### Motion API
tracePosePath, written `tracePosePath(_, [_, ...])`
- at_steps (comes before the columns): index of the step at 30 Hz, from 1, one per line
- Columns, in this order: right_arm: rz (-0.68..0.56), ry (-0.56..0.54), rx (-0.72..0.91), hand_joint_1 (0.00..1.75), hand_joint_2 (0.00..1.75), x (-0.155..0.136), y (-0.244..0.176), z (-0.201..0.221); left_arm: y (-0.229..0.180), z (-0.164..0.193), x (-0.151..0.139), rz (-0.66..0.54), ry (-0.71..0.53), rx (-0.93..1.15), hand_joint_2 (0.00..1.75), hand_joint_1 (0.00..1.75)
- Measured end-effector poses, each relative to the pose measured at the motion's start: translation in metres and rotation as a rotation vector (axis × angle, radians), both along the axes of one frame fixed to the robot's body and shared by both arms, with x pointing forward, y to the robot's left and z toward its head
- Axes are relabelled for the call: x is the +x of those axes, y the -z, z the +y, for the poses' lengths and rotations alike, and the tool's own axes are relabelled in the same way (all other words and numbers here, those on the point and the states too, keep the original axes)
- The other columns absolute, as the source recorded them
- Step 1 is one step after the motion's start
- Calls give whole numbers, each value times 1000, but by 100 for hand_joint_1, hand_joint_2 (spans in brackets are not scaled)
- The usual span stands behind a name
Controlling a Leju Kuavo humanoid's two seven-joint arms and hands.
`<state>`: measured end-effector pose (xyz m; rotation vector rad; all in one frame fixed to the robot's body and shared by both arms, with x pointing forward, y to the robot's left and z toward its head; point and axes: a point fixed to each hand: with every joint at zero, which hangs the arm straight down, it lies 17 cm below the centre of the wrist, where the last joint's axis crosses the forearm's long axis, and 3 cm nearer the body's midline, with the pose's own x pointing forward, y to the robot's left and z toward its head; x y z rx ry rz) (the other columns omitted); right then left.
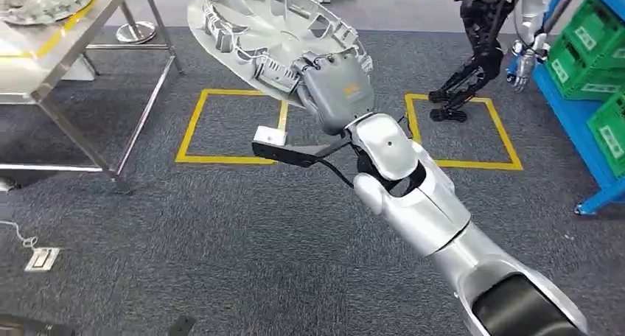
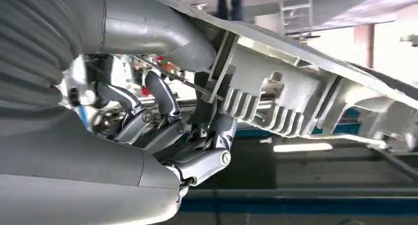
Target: Take the parts from the cabinet and place them on the table.
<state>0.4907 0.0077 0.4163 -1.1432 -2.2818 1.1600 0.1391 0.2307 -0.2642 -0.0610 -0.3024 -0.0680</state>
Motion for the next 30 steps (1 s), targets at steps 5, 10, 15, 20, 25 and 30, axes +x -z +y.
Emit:
tracePosePath(5, [0, -2, -2, 175, 175, 0, 0, 1, 0, 2, 2, -3, -7, 2, 175, 0])
tracePosePath(10, [6, 0, -3, 175, 175, 0, 3, 1, 1, 3, -1, 1, -9, 2, 175, 0])
tracePosePath(15, [-6, -1, -4, 175, 175, 0, -4, 1, 0, 2, 0, -2, -12, 0, 175, 0])
tracePosePath(20, [-10, -7, 0, 175, 175, -2, -7, 5, 0, 1, -1, 1, -13, -1, 175, 0])
tracePosePath(25, [-5, -11, -11, 175, 175, 0, -3, 6, 1, 3, -3, 4, -15, 1, 175, 0])
tracePosePath(30, [-12, -20, -7, 175, 175, 0, -7, 7, 0, 3, 1, -1, -17, 3, 175, 0])
